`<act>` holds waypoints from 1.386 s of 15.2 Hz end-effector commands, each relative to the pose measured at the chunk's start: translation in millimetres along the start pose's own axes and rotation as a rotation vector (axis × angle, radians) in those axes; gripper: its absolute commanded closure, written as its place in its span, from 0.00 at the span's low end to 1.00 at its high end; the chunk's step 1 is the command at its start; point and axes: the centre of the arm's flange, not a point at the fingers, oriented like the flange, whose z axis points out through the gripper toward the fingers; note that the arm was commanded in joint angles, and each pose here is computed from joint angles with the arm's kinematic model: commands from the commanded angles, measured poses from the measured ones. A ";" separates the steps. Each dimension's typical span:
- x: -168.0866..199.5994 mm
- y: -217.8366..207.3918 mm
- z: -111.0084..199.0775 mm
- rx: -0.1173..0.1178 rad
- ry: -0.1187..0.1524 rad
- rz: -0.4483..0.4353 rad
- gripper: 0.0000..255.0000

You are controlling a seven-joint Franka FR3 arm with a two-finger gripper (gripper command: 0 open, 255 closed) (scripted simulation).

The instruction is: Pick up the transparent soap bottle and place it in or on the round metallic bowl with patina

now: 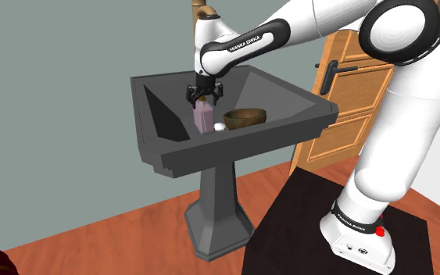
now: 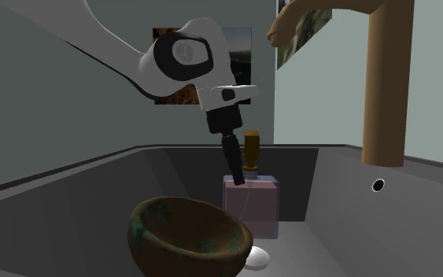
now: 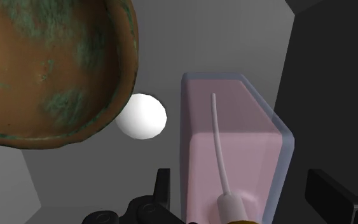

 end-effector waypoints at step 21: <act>0.4 1.2 13.5 0.000 0.001 0.001 1.00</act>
